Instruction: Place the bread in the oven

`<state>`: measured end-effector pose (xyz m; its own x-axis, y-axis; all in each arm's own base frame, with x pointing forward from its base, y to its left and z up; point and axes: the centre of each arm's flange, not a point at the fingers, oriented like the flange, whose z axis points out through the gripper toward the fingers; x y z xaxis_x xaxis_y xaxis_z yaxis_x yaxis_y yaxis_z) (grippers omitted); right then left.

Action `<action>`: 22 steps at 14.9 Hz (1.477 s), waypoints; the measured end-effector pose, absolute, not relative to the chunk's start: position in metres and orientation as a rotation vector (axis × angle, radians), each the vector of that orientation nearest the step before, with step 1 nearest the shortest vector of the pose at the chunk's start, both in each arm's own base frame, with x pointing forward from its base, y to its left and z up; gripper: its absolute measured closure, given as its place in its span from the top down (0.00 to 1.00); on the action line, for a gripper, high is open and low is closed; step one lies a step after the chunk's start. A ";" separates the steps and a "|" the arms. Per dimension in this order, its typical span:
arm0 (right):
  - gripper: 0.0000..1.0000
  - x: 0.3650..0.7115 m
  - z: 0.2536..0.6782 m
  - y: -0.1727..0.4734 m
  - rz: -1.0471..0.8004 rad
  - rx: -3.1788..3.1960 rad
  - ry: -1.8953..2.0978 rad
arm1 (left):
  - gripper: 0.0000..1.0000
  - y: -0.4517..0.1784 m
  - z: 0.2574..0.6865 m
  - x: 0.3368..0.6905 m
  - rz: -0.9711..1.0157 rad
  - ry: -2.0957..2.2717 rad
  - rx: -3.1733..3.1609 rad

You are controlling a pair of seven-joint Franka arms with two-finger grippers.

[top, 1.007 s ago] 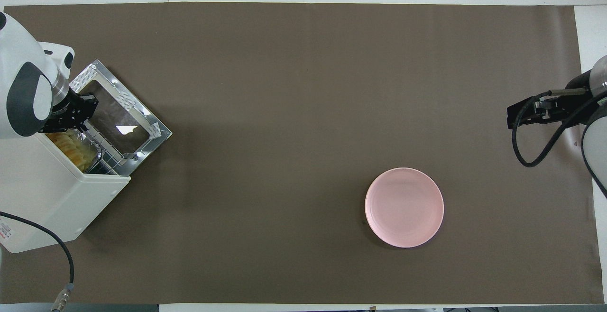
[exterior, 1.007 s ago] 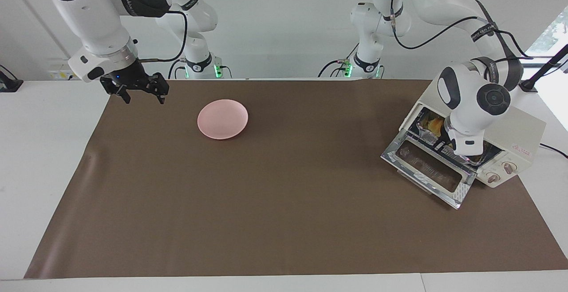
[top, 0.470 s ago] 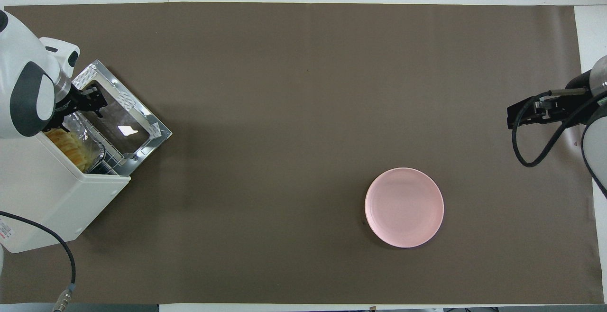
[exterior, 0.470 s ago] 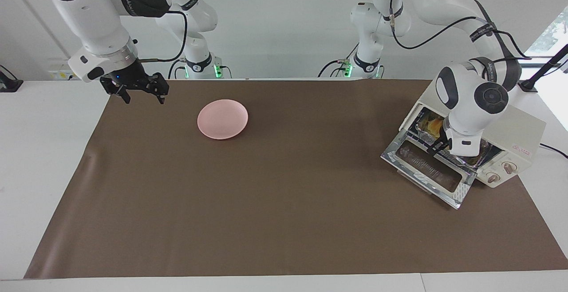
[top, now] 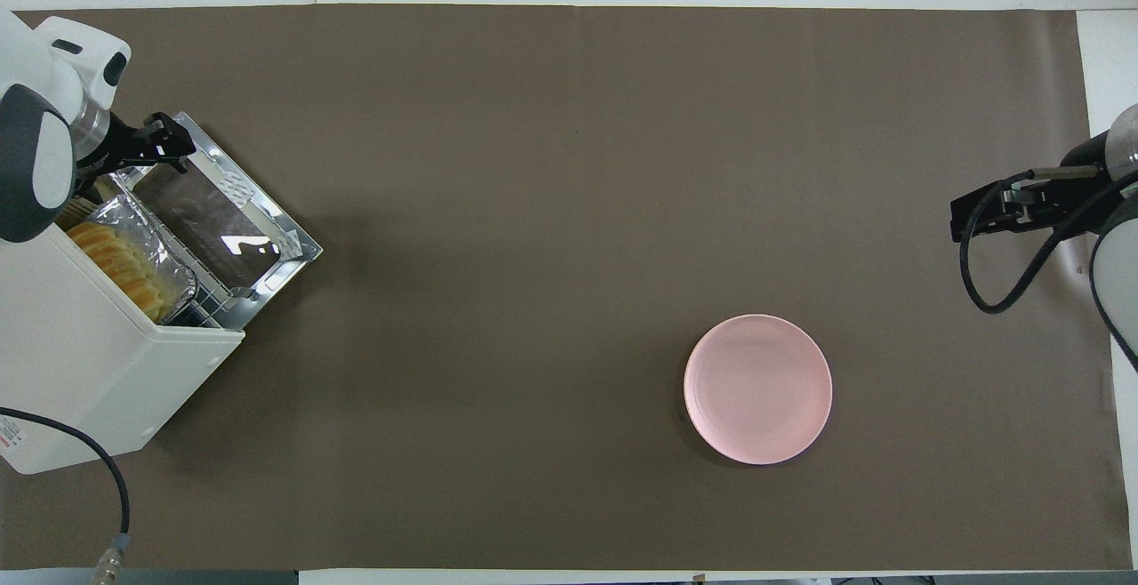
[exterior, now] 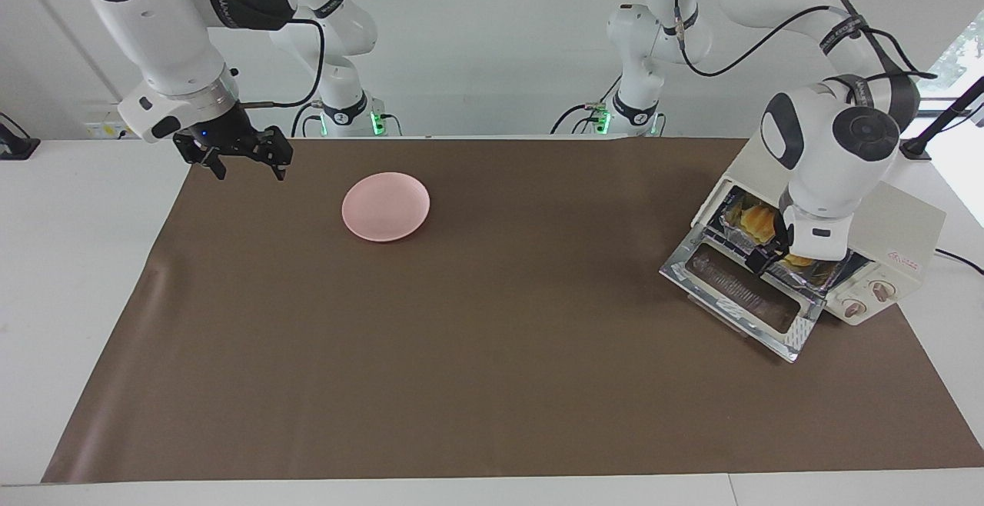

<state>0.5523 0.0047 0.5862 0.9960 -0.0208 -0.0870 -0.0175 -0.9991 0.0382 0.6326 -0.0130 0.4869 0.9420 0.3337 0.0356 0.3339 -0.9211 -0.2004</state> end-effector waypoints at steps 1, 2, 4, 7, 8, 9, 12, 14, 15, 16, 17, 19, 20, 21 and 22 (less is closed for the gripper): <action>1.00 0.552 0.586 0.005 -0.136 3.101 -0.030 | 1.00 -0.011 0.510 0.625 0.008 -0.434 -2.921; 1.00 0.552 0.586 0.005 -0.136 3.101 -0.030 | 1.00 -0.006 0.534 0.615 0.017 -0.364 -2.951; 1.00 0.552 0.586 0.005 -0.136 3.101 -0.030 | 1.00 0.006 0.576 0.589 0.035 -0.260 -3.009; 1.00 0.552 0.586 0.005 -0.136 3.101 -0.030 | 1.00 0.018 0.614 0.557 0.066 -0.110 -3.070; 1.00 0.552 0.586 0.005 -0.136 3.101 -0.030 | 1.00 0.021 0.620 0.551 0.070 -0.085 -3.080; 1.00 0.552 0.586 0.005 -0.136 3.101 -0.030 | 1.00 0.022 0.621 0.548 0.086 -0.070 -3.084; 1.00 0.552 0.586 0.005 -0.136 3.101 -0.030 | 1.00 0.024 0.619 0.541 0.152 -0.037 -3.086; 1.00 0.552 0.586 0.005 -0.136 3.101 -0.030 | 1.00 0.032 0.626 0.529 0.189 0.023 -3.098; 1.00 0.552 0.586 0.005 -0.136 3.101 -0.030 | 1.00 0.030 0.628 0.526 0.197 0.049 -3.098; 1.00 0.552 0.586 0.005 -0.136 3.101 -0.030 | 1.00 0.024 0.628 0.523 0.203 0.072 -3.094; 1.00 0.552 0.586 0.005 -0.136 3.101 -0.030 | 1.00 0.017 0.626 0.522 0.212 0.088 -3.088; 1.00 0.552 0.586 0.005 -0.136 3.101 -0.030 | 1.00 0.006 0.621 0.523 0.224 0.116 -3.078; 1.00 0.552 0.586 0.005 -0.136 3.101 -0.030 | 1.00 0.002 0.620 0.524 0.216 0.125 -3.079; 1.00 0.552 0.586 0.005 -0.136 3.101 -0.030 | 1.00 0.001 0.621 0.526 0.193 0.130 -3.084; 1.00 0.552 0.586 0.005 -0.136 3.101 -0.030 | 1.00 0.000 0.621 0.528 0.170 0.132 -3.094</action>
<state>0.5523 0.0047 0.5862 0.9960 -0.0208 -0.0870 -0.0175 -0.9991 0.0382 0.5276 -0.0005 0.6215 0.9904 -0.0825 -0.1113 -0.0869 -0.9956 -0.0348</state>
